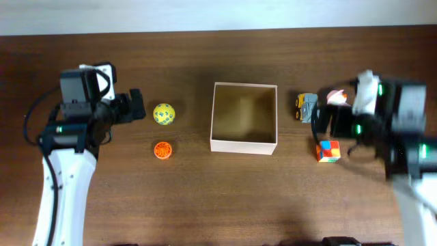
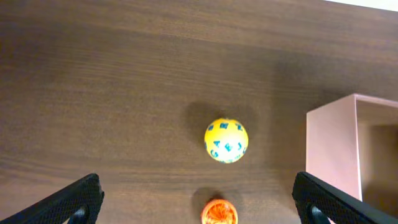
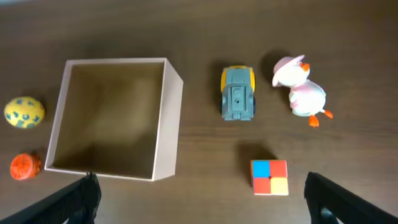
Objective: Pack container
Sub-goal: 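Reach the right gripper to the grey-yellow toy truck and grasp it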
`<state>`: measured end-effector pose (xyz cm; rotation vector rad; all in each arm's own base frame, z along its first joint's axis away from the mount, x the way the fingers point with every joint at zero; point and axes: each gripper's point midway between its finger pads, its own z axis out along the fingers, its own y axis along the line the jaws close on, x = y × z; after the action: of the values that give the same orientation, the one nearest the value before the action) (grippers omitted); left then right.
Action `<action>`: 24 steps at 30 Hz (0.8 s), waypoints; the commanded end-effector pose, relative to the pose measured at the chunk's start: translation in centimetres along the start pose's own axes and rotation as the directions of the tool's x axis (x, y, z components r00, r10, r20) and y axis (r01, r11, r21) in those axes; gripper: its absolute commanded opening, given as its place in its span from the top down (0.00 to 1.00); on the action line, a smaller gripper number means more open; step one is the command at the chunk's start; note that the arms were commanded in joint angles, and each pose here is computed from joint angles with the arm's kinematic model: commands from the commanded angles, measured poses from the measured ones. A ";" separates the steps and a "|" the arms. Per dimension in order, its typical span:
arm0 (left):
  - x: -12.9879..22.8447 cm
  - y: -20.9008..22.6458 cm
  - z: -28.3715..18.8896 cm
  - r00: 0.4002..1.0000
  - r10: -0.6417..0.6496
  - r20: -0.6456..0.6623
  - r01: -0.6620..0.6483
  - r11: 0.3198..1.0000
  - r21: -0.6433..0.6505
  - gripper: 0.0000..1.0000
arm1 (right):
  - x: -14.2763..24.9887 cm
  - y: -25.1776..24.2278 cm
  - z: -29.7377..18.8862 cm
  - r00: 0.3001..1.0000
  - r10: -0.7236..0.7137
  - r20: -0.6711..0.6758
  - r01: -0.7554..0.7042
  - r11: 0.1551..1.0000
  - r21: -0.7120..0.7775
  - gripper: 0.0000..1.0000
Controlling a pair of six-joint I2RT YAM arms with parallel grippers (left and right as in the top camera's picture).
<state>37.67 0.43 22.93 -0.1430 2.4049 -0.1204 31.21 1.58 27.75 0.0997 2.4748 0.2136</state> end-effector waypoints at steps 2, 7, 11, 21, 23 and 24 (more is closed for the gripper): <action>-0.2 0.4 1.0 0.999 -0.027 -0.029 0.027 1.000 0.007 0.01 | -2.8 -0.4 3.2 0.996 -0.035 -0.079 0.036 0.999 0.018 0.01; 0.3 2.2 2.1 0.996 -0.064 -0.063 0.062 0.998 -0.025 0.01 | -2.6 -2.0 10.4 0.980 -0.008 -0.200 0.017 0.999 0.046 0.01; 0.9 4.0 3.2 0.990 -0.101 -0.094 0.096 0.994 -0.057 0.01 | -0.9 -3.1 16.2 0.953 0.012 -0.304 0.006 0.998 0.057 0.01; 2.2 5.1 5.6 0.979 -0.127 -0.160 0.116 0.990 -0.078 0.01 | 2.2 -6.6 22.8 0.910 0.093 -0.404 -0.012 0.980 0.198 0.08; 2.3 5.2 5.7 0.978 -0.128 -0.164 0.116 0.990 -0.079 0.01 | 2.9 -6.7 23.4 0.900 0.097 -0.426 -0.011 0.980 0.199 0.09; 2.3 5.1 5.7 0.978 -0.128 -0.163 0.116 0.990 -0.078 0.01 | 3.2 -6.8 23.8 0.895 0.099 -0.435 -0.012 0.980 0.198 0.10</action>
<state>38.91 4.89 16.03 -0.3142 2.5862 -0.0960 43.00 -1.02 7.23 0.1969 2.9292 0.0540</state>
